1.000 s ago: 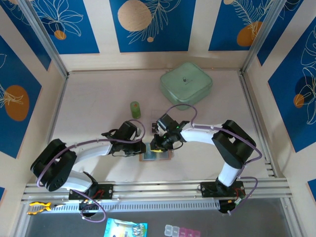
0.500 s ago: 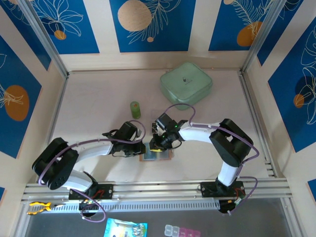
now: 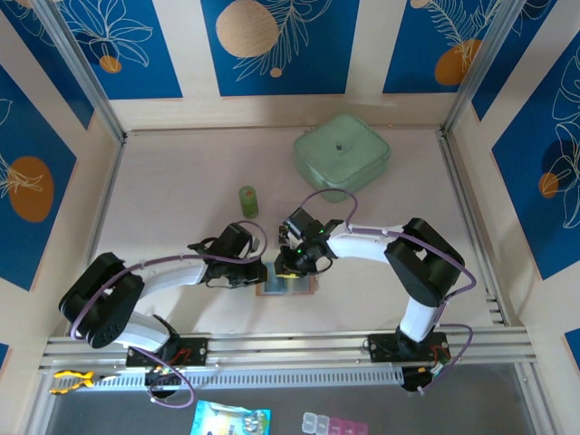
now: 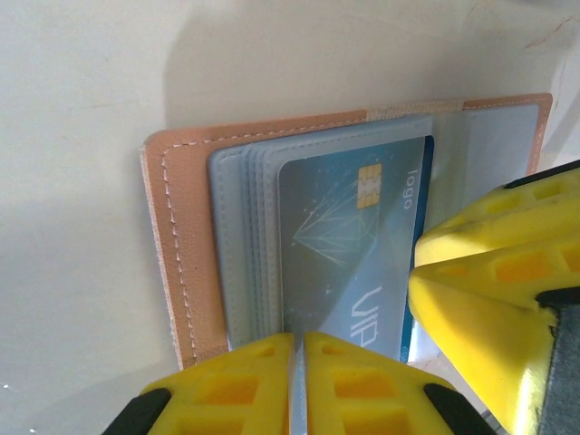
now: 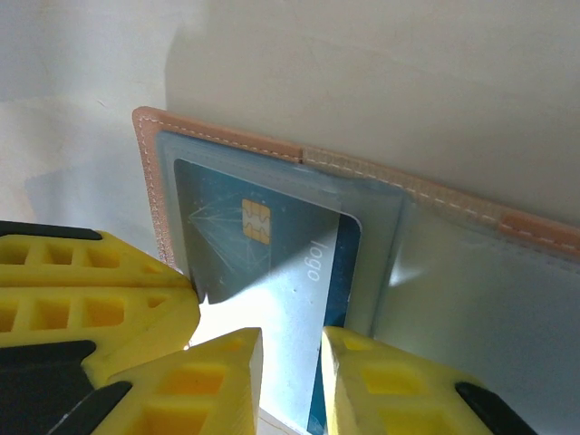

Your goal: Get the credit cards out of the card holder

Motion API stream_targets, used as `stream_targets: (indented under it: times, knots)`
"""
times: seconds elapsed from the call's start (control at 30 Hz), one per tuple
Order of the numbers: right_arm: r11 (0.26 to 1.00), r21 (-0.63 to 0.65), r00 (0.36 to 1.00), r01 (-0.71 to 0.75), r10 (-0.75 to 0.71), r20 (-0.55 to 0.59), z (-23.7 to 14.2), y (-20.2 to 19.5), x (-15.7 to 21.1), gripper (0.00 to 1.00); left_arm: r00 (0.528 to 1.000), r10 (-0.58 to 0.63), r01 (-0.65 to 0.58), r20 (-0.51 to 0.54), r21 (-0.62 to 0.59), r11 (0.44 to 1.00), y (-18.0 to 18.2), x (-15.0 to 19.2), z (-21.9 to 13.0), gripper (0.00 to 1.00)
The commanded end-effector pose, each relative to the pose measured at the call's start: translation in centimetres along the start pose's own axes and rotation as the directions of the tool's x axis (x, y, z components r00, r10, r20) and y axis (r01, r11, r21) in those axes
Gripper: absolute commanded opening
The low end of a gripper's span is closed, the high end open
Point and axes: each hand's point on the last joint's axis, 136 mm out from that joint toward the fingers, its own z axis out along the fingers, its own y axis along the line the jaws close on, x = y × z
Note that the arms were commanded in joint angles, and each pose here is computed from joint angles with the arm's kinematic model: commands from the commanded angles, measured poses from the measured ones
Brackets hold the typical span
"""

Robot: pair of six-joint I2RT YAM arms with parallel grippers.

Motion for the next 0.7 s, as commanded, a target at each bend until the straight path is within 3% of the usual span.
stream_targets:
  times: [0.0, 0.33, 0.67]
  knots:
    - [1.000, -0.009, 1.000, 0.006, -0.006, -0.028, 0.5, 0.3, 0.4, 0.23, 1.000, -0.005, 0.005, -0.007, -0.035, 0.999, 1.1, 0.2, 0.1, 0.11]
    - [0.999, -0.048, 0.999, -0.006, 0.004, -0.033, 0.8, 0.8, 0.3, 0.22, 1.000, -0.004, 0.004, -0.008, -0.032, 0.999, 1.0, 0.1, 0.1, 0.11]
    - [0.996, 0.092, 1.000, -0.013, 0.014, -0.014, 0.1, -2.1, 0.7, 0.25, 1.000, 0.000, 0.000, -0.011, -0.035, 0.999, 0.9, 0.1, 0.0, 0.12]
